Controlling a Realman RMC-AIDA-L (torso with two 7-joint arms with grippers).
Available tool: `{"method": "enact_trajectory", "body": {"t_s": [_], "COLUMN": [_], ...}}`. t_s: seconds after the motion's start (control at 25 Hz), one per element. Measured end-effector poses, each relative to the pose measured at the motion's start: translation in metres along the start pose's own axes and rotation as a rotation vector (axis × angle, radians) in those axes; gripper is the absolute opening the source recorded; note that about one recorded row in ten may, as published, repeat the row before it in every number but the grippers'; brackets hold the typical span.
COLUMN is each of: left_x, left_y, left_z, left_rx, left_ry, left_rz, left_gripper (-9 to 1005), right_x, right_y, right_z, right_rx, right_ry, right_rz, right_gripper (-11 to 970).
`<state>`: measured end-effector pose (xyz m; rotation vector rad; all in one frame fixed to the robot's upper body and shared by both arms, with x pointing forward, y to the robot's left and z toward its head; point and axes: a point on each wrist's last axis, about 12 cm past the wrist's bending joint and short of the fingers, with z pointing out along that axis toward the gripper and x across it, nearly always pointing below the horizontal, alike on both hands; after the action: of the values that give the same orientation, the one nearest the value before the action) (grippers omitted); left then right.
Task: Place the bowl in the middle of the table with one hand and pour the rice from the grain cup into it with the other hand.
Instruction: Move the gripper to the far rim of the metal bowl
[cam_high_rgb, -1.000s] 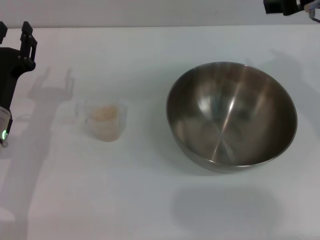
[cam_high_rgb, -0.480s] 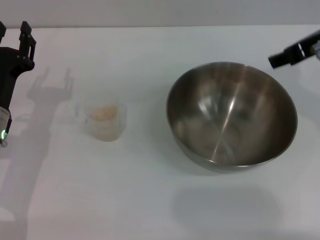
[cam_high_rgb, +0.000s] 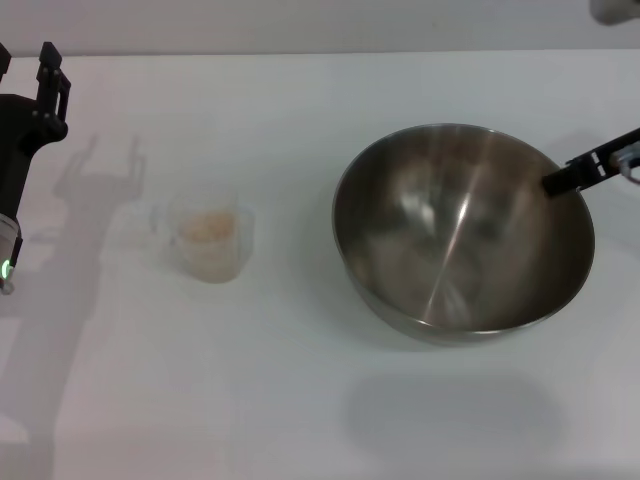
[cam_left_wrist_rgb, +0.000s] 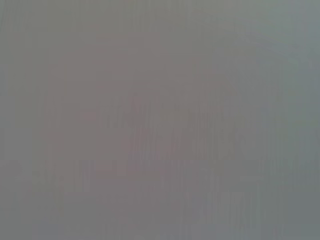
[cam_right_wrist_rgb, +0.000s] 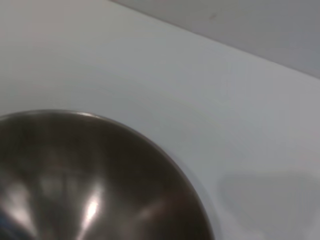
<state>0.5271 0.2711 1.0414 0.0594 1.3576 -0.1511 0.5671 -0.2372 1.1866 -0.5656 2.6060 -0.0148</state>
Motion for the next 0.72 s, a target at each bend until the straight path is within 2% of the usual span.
{"method": "enact_trajectory", "body": {"t_s": [0.24,0.48,0.72], "left_x": [0.0,0.0,0.0], "left_y": [0.0,0.0,0.0], "left_z": [0.0,-0.001,0.0], "left_rx": [0.0,0.001,0.001], "left_ry": [0.003,0.0,-0.001], "left_rz": [0.0,0.0,0.0], "left_gripper": [517,517,517], "right_x": [0.006,0.004,0.003], "right_y": [0.004,0.005,0.006], "right_z": [0.025,0.029,0.033], "right_rx": [-0.045,-0.039,-0.044], "right_ry": [0.047,0.012,0.017], "right_rz": [0.002,-0.012,-0.03], "right_gripper": [741,738,548]}}
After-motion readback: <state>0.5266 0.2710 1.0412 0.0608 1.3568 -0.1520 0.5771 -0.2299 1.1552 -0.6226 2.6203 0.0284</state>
